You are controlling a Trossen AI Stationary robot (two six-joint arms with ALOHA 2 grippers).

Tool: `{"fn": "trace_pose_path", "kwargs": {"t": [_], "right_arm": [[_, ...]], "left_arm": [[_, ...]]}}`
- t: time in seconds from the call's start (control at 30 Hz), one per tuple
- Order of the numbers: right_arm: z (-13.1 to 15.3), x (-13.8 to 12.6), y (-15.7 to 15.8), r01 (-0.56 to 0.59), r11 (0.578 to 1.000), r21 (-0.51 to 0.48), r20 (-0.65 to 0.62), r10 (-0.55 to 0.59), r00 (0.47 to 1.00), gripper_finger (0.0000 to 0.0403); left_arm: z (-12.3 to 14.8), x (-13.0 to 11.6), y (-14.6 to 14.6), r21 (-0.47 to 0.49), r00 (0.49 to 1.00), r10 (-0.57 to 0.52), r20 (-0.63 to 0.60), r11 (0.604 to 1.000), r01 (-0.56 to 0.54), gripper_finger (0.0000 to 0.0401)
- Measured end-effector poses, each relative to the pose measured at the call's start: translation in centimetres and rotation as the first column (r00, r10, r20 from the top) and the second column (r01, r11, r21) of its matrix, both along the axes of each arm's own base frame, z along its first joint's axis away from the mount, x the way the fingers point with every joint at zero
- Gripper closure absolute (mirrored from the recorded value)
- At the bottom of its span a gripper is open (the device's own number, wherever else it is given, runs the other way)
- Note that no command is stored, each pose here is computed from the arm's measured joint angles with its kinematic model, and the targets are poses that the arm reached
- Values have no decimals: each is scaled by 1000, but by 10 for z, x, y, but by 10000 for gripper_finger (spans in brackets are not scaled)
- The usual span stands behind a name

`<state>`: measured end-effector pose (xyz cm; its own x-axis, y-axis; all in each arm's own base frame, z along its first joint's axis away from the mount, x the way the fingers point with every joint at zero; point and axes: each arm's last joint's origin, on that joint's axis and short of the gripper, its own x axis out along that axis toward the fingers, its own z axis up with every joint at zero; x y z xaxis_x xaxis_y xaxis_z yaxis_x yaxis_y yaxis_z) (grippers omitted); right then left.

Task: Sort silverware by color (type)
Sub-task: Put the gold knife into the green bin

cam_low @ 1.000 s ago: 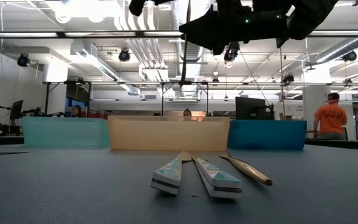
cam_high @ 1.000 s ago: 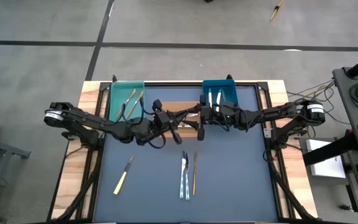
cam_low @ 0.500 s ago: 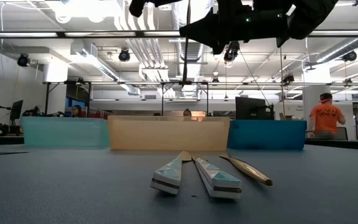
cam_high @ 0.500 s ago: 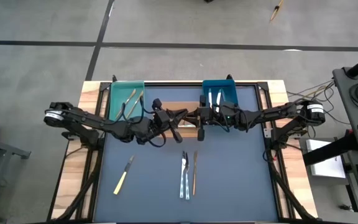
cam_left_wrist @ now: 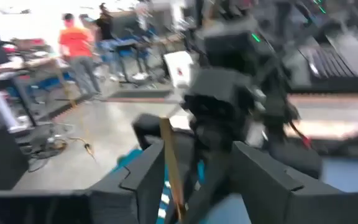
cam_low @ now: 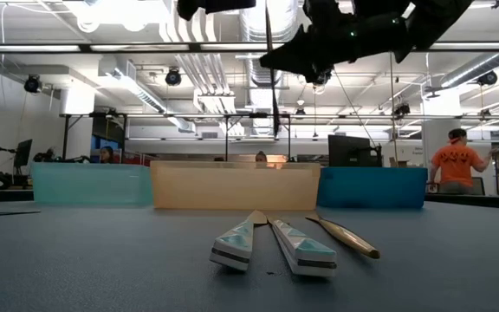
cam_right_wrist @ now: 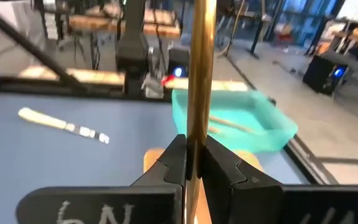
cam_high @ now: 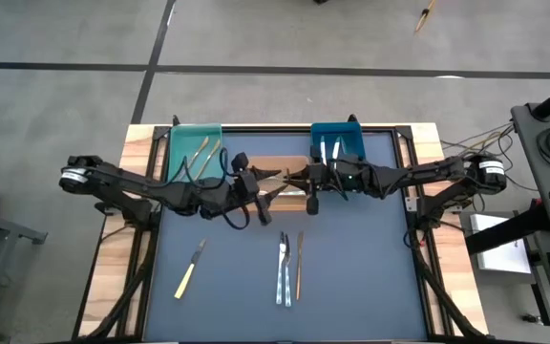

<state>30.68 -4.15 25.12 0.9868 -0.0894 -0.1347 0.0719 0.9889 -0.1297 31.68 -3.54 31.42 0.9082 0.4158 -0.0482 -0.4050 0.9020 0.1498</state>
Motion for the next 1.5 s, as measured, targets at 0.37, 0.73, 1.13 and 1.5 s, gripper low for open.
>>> {"fn": "trace_pose_path", "kwargs": {"t": [0.37,0.73,1.13,1.5], "right_arm": [[2,-14,5,-98,995,28,-110,100,989,384],[5,-13,11,-217,976,-31,-87,214,973,385],[6,-13,13,-276,961,-33,-80,273,959,385],[5,-13,13,-281,959,-41,-85,277,957,379]], "left_arm": [[-2,-7,-2,72,981,-147,-130,985,157,225],[-4,0,6,39,985,-156,-80,986,159,225],[-20,28,2,46,958,-286,32,958,284,225],[-17,30,2,71,959,-277,57,959,273,355]]}}
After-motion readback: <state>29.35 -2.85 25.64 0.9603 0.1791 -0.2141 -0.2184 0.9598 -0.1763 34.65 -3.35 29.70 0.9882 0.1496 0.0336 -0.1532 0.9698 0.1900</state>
